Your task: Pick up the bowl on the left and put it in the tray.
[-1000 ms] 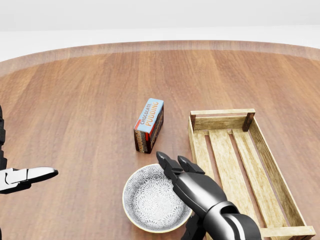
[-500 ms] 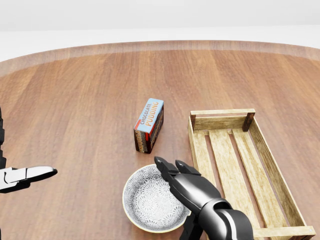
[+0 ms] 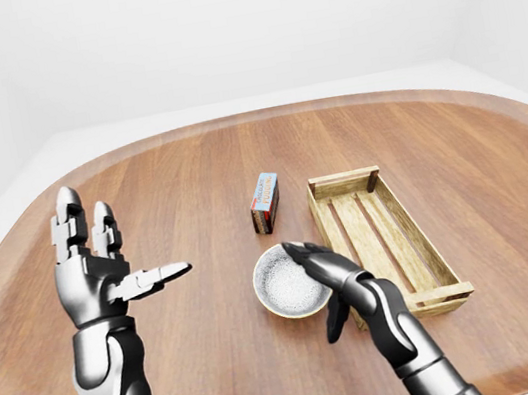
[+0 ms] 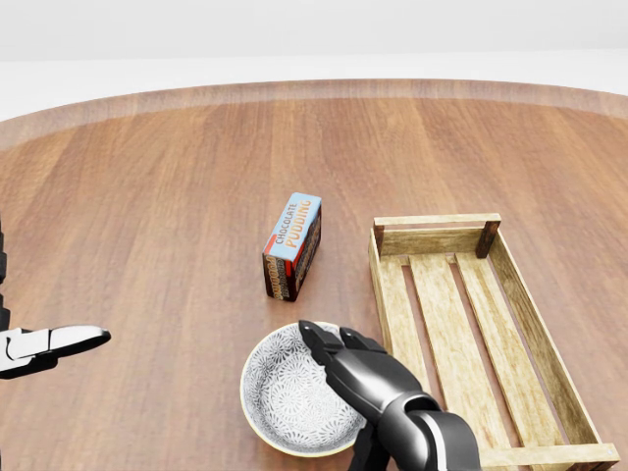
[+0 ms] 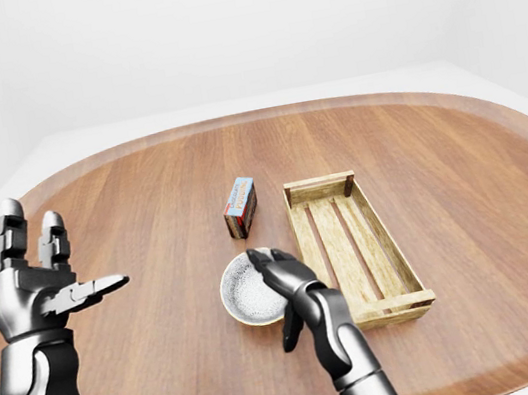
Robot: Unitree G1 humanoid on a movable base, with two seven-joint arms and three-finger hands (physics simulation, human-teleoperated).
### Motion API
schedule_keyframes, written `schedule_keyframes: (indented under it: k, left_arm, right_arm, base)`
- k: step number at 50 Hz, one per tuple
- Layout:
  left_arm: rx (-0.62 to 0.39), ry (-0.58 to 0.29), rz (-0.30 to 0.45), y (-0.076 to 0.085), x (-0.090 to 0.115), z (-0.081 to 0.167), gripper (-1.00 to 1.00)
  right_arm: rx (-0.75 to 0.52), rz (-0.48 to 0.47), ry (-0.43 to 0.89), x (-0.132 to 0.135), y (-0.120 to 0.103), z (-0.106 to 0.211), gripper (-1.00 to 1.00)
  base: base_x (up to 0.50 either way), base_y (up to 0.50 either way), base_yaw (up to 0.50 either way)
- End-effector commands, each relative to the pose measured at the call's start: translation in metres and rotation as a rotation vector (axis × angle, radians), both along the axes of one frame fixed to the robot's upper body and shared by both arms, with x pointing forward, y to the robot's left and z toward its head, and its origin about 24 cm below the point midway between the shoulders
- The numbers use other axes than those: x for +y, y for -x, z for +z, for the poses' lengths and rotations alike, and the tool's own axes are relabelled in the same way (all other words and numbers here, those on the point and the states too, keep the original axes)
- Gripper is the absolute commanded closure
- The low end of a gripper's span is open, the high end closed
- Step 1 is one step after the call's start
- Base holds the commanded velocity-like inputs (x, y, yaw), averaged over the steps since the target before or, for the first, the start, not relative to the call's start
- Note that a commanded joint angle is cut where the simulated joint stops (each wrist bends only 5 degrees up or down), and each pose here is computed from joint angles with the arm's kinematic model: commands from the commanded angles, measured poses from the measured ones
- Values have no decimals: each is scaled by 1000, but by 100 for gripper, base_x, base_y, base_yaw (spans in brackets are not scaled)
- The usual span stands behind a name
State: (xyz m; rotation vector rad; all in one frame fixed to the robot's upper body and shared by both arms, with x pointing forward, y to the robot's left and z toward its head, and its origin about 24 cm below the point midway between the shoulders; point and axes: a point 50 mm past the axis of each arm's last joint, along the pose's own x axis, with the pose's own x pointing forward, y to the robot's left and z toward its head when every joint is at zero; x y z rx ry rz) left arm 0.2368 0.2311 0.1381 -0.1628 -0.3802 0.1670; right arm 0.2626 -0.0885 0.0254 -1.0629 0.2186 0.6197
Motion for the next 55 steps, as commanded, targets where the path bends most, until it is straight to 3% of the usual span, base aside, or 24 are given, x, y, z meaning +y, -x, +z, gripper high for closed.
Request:
schedule_keyframes:
  k: [1,55]
  left_arm:
    - [0,0,2,0,0,0,-100]
    - [-10,-1,5,1,0,2,-100]
  right_arm:
    - [26,-3,7,3,-1,-10,-100]
    - [141,-16,13,18,9,-54,-100]
  base:
    - [0,0,0]
    - [0,0,0]
